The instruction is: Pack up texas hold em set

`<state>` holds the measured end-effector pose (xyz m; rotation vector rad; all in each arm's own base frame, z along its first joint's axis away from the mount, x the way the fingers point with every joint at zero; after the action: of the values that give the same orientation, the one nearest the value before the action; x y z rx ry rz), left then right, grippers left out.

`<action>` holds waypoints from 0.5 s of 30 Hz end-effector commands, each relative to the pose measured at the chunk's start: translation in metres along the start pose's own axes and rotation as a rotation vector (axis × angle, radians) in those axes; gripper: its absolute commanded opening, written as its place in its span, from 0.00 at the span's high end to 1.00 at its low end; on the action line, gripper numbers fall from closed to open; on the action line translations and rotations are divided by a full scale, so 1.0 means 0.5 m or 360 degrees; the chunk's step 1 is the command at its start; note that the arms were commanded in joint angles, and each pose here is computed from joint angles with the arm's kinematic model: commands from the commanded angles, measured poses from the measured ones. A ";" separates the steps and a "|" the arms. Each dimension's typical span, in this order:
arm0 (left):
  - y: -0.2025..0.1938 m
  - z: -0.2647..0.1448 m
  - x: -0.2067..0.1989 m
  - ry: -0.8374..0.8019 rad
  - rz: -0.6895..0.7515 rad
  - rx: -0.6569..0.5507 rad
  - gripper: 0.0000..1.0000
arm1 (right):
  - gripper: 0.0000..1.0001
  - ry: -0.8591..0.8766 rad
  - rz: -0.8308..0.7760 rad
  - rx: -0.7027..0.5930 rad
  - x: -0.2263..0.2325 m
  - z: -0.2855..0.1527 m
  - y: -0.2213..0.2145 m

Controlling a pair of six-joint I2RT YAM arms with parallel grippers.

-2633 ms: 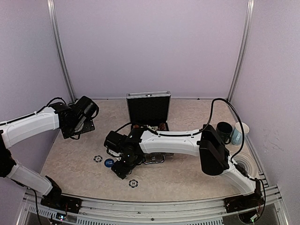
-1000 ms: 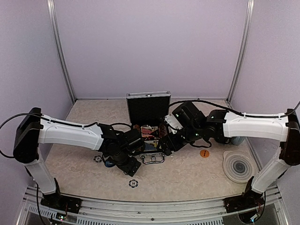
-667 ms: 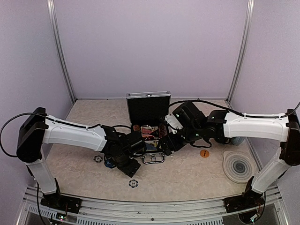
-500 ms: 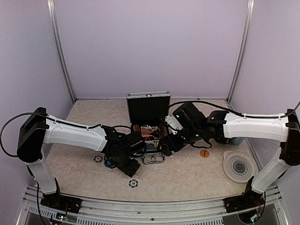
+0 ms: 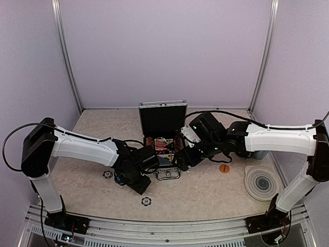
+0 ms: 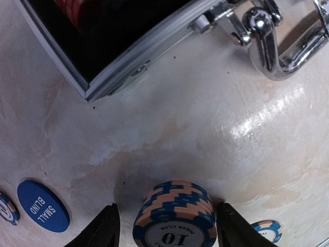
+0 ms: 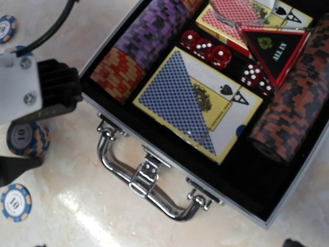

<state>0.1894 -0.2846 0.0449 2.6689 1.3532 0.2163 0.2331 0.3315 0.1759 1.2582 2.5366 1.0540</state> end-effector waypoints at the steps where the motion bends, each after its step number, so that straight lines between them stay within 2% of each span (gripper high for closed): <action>1: -0.007 0.016 0.005 -0.0006 -0.0025 0.0030 0.42 | 0.01 0.0005 -0.0007 -0.0076 0.000 -0.021 0.023; 5: -0.012 0.021 0.006 -0.0005 -0.0022 0.0047 0.49 | 0.01 -0.0005 -0.0013 -0.0078 -0.001 -0.022 0.025; 10: -0.017 0.025 0.005 -0.0016 -0.0026 0.0065 0.64 | 0.01 -0.0015 -0.0022 -0.0081 -0.003 -0.025 0.028; 13: -0.020 0.026 0.003 -0.0032 -0.0023 0.0073 0.75 | 0.01 -0.0020 -0.0026 -0.0082 -0.003 -0.026 0.030; 15: -0.021 0.024 0.001 -0.0043 -0.0020 0.0074 0.88 | 0.01 -0.0023 -0.0029 -0.0083 -0.003 -0.027 0.031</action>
<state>0.1898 -0.2863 0.0434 2.6542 1.3602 0.1880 0.2341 0.3308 0.1760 1.2439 2.5329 1.0469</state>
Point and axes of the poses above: each gripper's point midway between its finger pads, its own z axis out along the fingers, its own x axis along the line the jaws close on, y = z × x, the point moved 3 cm from there along -z, back along the fingers, and after that the axes turned 3 degrees about z, right-handed, at the moved point
